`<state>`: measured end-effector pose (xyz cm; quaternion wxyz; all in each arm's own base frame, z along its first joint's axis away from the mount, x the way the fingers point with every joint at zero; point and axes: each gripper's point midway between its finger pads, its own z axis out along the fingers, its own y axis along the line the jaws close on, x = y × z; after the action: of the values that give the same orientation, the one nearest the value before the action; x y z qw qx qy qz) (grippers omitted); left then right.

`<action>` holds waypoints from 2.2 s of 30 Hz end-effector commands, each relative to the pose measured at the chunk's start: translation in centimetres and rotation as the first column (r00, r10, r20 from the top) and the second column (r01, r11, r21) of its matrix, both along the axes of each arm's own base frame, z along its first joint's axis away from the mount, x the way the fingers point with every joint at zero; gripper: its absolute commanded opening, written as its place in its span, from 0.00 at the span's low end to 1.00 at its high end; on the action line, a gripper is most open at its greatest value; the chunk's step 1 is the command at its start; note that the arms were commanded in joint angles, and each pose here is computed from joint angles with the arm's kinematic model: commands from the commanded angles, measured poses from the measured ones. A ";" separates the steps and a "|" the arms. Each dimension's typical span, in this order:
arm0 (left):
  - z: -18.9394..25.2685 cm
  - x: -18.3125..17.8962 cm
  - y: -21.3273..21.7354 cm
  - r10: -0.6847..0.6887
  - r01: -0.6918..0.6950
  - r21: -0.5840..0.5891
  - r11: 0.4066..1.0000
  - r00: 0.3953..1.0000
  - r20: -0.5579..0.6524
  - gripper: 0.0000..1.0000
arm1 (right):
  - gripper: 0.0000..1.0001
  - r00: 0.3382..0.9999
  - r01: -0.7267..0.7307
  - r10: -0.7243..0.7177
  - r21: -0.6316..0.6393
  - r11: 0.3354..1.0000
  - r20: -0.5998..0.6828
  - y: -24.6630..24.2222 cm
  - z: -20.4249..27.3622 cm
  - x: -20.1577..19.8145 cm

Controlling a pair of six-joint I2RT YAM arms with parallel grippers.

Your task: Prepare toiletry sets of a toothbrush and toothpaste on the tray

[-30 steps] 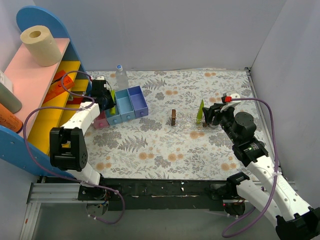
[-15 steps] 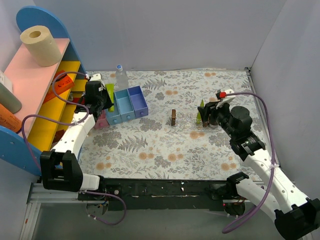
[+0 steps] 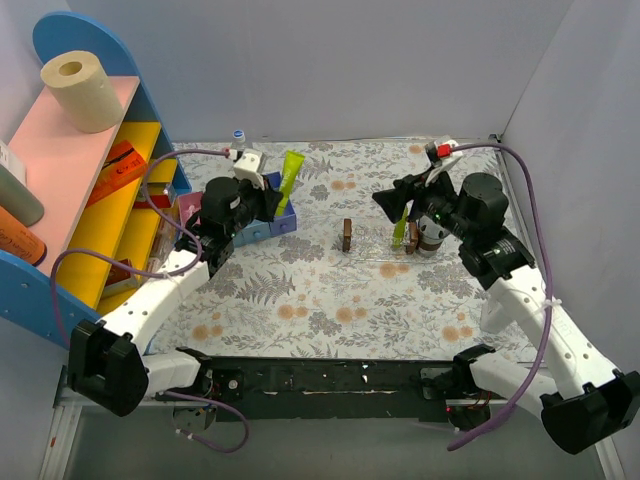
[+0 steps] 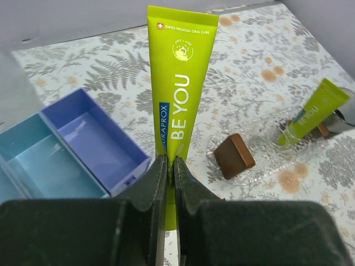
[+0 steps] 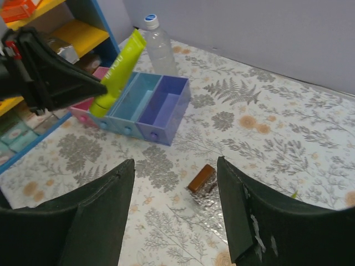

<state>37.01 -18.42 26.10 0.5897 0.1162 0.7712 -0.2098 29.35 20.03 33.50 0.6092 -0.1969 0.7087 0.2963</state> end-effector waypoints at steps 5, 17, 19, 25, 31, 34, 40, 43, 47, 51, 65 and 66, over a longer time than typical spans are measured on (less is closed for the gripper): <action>1.3 -4.0 -5.5 -0.229 0.238 -0.037 0.971 0.961 0.155 0.00 | 0.68 0.978 -0.165 0.182 0.150 0.975 -0.105 4.3 2.5 -0.1; 0.2 -7.2 -8.4 -0.318 0.326 -0.023 0.945 0.934 0.161 0.00 | 0.62 0.927 -0.216 0.269 0.216 0.952 -0.262 8.3 -0.6 2.7; 0.2 -7.5 -8.6 -0.324 0.331 -0.016 0.944 0.932 0.165 0.00 | 0.61 0.917 -0.229 0.285 0.220 0.948 -0.278 8.8 -1.0 2.8; 0.1 -8.0 -9.0 -0.334 0.339 -0.001 0.941 0.928 0.168 0.00 | 0.56 0.900 -0.256 0.315 0.220 0.941 -0.301 10.0 -1.7 2.7; 0.0 -8.2 -9.2 -0.335 0.339 0.006 0.941 0.927 0.169 0.00 | 0.36 0.888 -0.279 0.339 0.224 0.934 -0.310 10.4 -2.0 2.2; 0.0 -8.3 -9.2 -0.336 0.339 0.008 0.941 0.926 0.171 0.00 | 0.17 0.887 -0.281 0.342 0.225 0.933 -0.311 10.4 -2.1 2.2; -0.1 -8.4 -9.3 -0.342 0.345 0.011 0.938 0.924 0.169 0.05 | 0.01 0.892 -0.285 0.345 0.231 0.930 -0.291 10.4 -2.2 2.1; -0.2 -8.3 -9.1 -0.326 0.330 0.003 0.944 0.931 0.162 0.46 | 0.01 0.904 -0.314 0.363 0.228 0.922 -0.226 10.3 -1.2 1.6; 0.5 -8.6 -9.0 -0.336 0.343 -0.009 0.939 0.926 0.169 0.84 | 0.01 0.922 -0.315 0.346 0.184 0.931 -0.172 9.6 -0.5 1.7; 1.6 -8.7 -9.1 -0.412 0.423 -0.058 0.904 0.900 0.144 0.98 | 0.01 0.911 -0.369 0.388 0.144 0.918 -0.142 9.5 0.1 0.8; 2.2 -13.8 -11.3 -0.804 0.792 -0.209 0.574 0.593 0.041 0.98 | 0.01 0.724 -0.678 0.685 0.096 0.729 -0.081 10.0 2.6 -4.8; 2.1 -14.1 -11.4 -0.815 0.800 -0.219 0.558 0.578 0.035 0.98 | 0.01 0.716 -0.686 0.693 0.104 0.720 -0.078 10.0 2.8 -5.1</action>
<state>25.36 -29.22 27.44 0.4671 0.3471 0.6514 -0.4869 26.63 30.17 32.41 0.4131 -0.3621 0.6657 0.5050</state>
